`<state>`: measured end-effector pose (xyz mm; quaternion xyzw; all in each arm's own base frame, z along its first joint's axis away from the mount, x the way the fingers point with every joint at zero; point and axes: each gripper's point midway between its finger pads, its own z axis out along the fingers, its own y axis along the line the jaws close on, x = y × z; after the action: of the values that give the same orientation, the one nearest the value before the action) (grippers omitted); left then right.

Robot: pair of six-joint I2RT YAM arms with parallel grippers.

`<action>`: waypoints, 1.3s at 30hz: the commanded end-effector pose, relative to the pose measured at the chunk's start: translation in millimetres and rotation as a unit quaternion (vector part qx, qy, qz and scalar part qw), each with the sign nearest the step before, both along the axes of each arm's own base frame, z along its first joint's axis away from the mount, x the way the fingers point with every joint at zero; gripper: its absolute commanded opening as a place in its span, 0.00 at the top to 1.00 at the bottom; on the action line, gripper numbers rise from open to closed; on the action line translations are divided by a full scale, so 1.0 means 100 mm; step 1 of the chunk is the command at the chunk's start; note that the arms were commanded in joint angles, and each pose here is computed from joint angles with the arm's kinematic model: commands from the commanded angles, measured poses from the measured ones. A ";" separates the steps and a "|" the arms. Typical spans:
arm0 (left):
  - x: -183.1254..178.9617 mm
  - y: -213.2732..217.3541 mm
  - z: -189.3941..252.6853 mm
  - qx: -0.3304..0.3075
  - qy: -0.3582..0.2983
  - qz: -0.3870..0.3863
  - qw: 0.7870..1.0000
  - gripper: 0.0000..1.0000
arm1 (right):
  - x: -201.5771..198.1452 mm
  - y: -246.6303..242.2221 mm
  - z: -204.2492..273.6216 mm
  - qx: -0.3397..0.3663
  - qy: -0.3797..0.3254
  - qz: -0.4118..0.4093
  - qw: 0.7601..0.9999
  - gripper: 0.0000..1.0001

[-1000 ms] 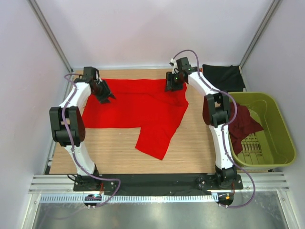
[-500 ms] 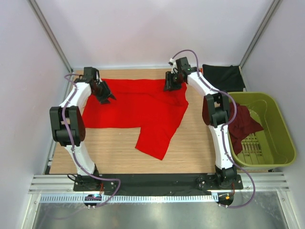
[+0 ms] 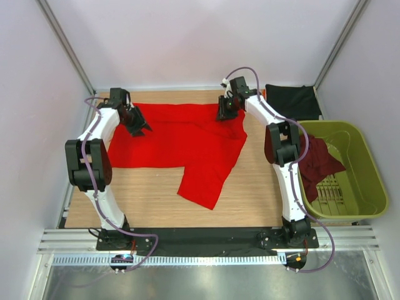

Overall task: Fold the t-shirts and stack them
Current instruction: Fold the tshirt

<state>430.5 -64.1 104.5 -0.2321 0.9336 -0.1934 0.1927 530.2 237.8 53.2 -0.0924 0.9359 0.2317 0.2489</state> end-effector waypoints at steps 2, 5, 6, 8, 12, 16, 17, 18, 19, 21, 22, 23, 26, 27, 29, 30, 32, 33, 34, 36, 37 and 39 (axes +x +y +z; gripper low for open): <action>0.07 -0.03 0.13 -0.002 -0.019 -0.013 1.000 0.57 | 0.05 0.10 0.22 0.010 -0.027 -0.001 1.000 0.75; 0.07 -0.03 0.13 -0.003 -0.018 -0.012 1.000 0.57 | 0.00 0.16 0.27 0.013 -0.023 0.000 1.000 0.88; 0.07 -0.04 0.14 -0.004 -0.018 -0.011 1.000 0.57 | -0.03 0.18 0.30 0.014 -0.022 0.001 1.000 0.92; 0.07 -0.03 0.13 -0.004 -0.019 -0.010 1.000 0.58 | -0.14 0.24 0.37 0.012 -0.019 0.003 1.000 0.99; 0.06 -0.18 0.14 -0.008 -0.020 -0.024 0.999 0.58 | -0.44 0.35 0.47 0.014 -0.012 0.010 1.000 0.99; 0.07 -0.23 0.13 -0.014 -0.022 -0.024 0.999 0.58 | -0.82 0.37 0.38 0.000 0.008 0.014 1.000 0.99; 0.08 -0.25 0.14 -0.015 -0.024 -0.024 0.999 0.58 | -0.88 0.39 0.46 0.002 0.004 0.014 1.000 0.99; 0.08 -0.27 0.13 -0.016 -0.023 -0.025 0.999 0.58 | -0.98 0.42 0.41 -0.002 0.013 0.018 1.000 0.99; 0.08 -0.31 0.13 -0.019 -0.025 -0.029 0.999 0.58 | -1.01 0.41 0.43 -0.003 0.012 0.017 1.000 0.99; 0.08 -0.35 0.12 -0.022 -0.024 -0.030 0.999 0.57 | -1.07 0.43 0.52 0.000 0.006 0.018 1.000 0.99; 0.07 -0.40 0.13 -0.023 -0.024 -0.034 0.999 0.58 | -1.12 0.43 0.50 -0.006 0.008 0.019 1.000 0.98; 0.08 -0.42 0.12 -0.024 -0.026 -0.033 0.999 0.57 | -1.12 0.42 0.55 -0.005 0.004 0.014 1.000 0.95; 0.08 -0.62 0.16 -0.038 -0.031 -0.045 0.998 0.57 | -1.07 0.29 0.58 -0.029 -0.007 -0.014 0.999 0.77; 0.09 -0.69 0.18 -0.044 -0.033 -0.046 0.997 0.57 | -1.04 0.26 0.65 -0.031 -0.017 -0.021 0.999 0.73; 0.08 -0.94 0.19 -0.051 -0.039 -0.068 0.996 0.57 | -0.96 0.13 0.67 -0.039 -0.019 -0.041 0.998 0.65; 0.09 -1.01 0.21 -0.055 -0.042 -0.071 0.995 0.57 | -0.92 0.08 0.69 -0.041 -0.021 -0.049 0.998 0.62; 0.05 -1.24 0.19 -0.075 -0.034 -0.076 0.994 0.57 | -0.90 -0.04 0.67 -0.049 -0.012 -0.064 0.997 0.57; 0.05 -1.33 0.15 -0.084 -0.035 -0.077 0.993 0.57 | -0.89 -0.08 0.68 -0.053 -0.013 -0.071 0.996 0.56; 0.06 -1.40 0.13 -0.096 -0.030 -0.065 0.993 0.57 | -0.88 -0.13 0.69 -0.057 -0.013 -0.081 0.995 0.55; 0.09 -1.59 0.07 -0.106 -0.038 -0.069 0.991 0.57 | -0.85 -0.32 0.65 -0.075 -0.010 -0.107 0.991 0.56; 0.07 -1.65 0.02 -0.109 -0.037 -0.067 0.991 0.57 | -0.82 -0.36 0.65 -0.069 -0.011 -0.115 0.991 0.57; 0.06 -1.82 -0.06 -0.117 -0.032 -0.065 0.990 0.57 | -0.76 -0.56 0.57 -0.064 -0.002 -0.136 0.989 0.62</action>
<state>425.4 -220.5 98.5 -0.1687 0.9277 -0.2859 0.1709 444.7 208.5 87.0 -0.0185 0.9595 0.1436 0.2419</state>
